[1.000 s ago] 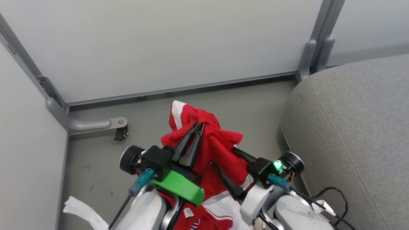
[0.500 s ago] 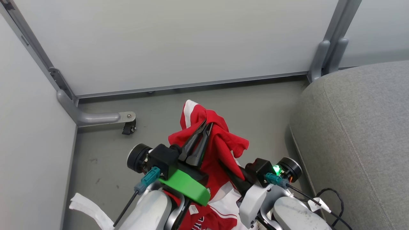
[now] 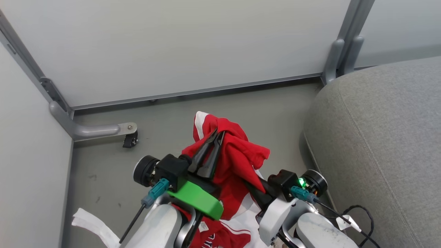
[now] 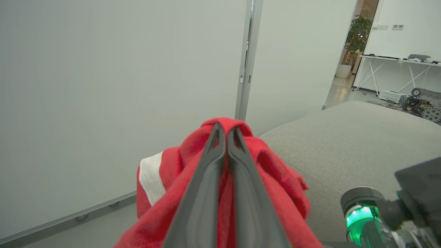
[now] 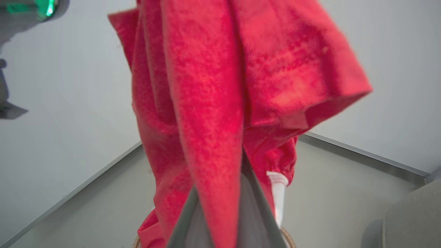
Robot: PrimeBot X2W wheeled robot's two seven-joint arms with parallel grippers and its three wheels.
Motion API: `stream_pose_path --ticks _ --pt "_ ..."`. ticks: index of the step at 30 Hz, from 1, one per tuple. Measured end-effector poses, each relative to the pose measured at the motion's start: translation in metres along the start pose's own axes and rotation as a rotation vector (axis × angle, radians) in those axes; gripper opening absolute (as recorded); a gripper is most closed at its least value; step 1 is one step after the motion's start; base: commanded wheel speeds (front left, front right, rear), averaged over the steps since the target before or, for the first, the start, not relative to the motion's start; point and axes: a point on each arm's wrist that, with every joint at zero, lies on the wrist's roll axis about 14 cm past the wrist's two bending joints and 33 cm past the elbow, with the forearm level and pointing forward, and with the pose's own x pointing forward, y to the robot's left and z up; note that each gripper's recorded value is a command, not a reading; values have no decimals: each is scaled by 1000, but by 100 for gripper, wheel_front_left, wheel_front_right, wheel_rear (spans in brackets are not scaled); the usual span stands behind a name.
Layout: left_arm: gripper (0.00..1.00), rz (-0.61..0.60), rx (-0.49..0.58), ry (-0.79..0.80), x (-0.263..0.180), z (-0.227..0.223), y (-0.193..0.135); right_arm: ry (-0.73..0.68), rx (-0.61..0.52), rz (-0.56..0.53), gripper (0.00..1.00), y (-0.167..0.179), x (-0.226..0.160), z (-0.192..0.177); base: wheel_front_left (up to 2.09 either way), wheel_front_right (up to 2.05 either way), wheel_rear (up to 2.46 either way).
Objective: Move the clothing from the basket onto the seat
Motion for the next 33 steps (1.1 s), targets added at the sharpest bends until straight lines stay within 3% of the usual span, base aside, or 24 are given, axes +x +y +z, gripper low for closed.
stream_pose_path --ticks 6,14,25,33 --pt "100 -19 19 13 7 -6 -1 -35 17 -64 0 -17 -10 8 0 0 0" --pt "100 -113 10 52 23 -27 -21 -80 39 -245 0 -59 -48 16 0 0 0" --pt "100 -330 -50 112 45 -61 -86 -113 23 -576 0 -125 -134 23 0 0 0" --pt "100 -492 -105 152 51 -82 -131 -132 -99 -795 0 -177 -193 47 0 0 0"
